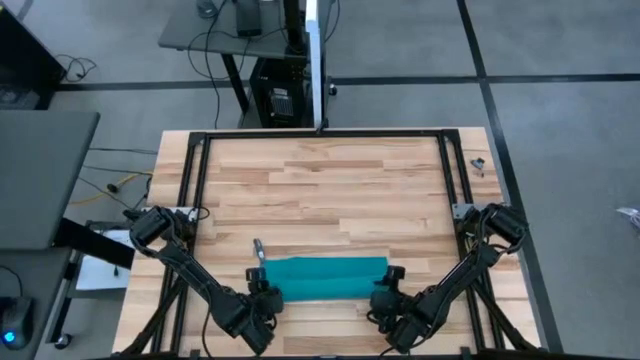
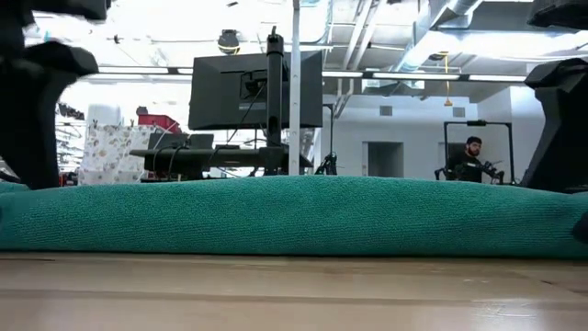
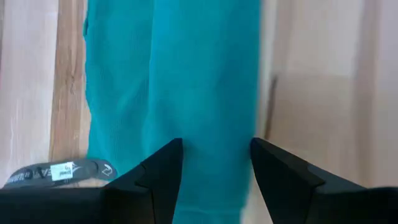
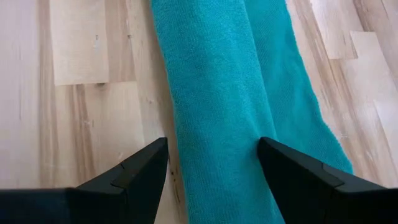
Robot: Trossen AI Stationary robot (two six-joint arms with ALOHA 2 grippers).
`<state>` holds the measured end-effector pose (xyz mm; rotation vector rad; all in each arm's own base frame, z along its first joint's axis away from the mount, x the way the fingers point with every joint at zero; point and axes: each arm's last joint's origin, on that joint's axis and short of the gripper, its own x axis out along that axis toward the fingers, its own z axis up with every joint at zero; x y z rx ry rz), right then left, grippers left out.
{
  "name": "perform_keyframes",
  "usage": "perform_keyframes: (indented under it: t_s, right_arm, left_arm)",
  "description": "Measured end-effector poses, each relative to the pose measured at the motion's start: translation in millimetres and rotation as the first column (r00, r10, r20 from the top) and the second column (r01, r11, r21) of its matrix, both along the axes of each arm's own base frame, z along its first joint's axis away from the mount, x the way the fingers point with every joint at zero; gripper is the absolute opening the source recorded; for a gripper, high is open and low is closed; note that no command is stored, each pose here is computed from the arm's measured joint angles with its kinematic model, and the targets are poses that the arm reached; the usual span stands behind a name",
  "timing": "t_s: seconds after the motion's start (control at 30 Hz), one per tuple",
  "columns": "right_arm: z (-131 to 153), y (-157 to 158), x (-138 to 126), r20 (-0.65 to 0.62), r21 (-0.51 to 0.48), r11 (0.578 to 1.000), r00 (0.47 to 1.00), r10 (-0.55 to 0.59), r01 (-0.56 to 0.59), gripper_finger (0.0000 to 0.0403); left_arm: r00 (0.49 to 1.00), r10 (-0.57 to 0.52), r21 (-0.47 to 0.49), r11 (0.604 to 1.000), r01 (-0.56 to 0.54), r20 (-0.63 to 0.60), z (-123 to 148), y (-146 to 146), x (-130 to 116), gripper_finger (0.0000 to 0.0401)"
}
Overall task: Roll towel
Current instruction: Roll the blue towel
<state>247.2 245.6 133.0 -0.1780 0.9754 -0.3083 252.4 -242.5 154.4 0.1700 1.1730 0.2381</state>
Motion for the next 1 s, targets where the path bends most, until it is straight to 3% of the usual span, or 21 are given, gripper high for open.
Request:
perform_keyframes:
  t_s: [0.2, 0.37, 0.6, 1.0]
  right_arm:
    - [0.0, -0.6, 0.4, -0.011, -0.016, 1.000, 1.000, 0.021, -0.021, 0.0245]
    - [0.1, -4.1, 3.9, -0.066, -0.088, 0.988, 0.991, 0.120, -0.125, 0.0245]
    - [-3.8, -12.7, 6.0, -0.113, -0.122, 0.981, 0.984, 0.140, -0.154, 0.0245]
    - [-6.4, -14.9, 5.9, -0.142, -0.097, 0.983, 0.980, 0.140, -0.154, 0.0243]
  left_arm:
    - [0.999, -0.008, -0.040, 0.999, 0.010, 0.040, -4.0, -1.2, 4.3, 0.0173]
    - [0.999, -0.022, -0.029, 0.999, 0.023, 0.031, -4.2, -0.7, 3.7, 0.0173]
    - [1.000, 0.025, -0.012, 1.000, -0.024, 0.016, -16.1, 9.3, 0.5, 0.0173]
    - [0.998, 0.050, -0.028, 0.998, -0.049, 0.028, -16.9, 10.1, 1.8, 0.0173]
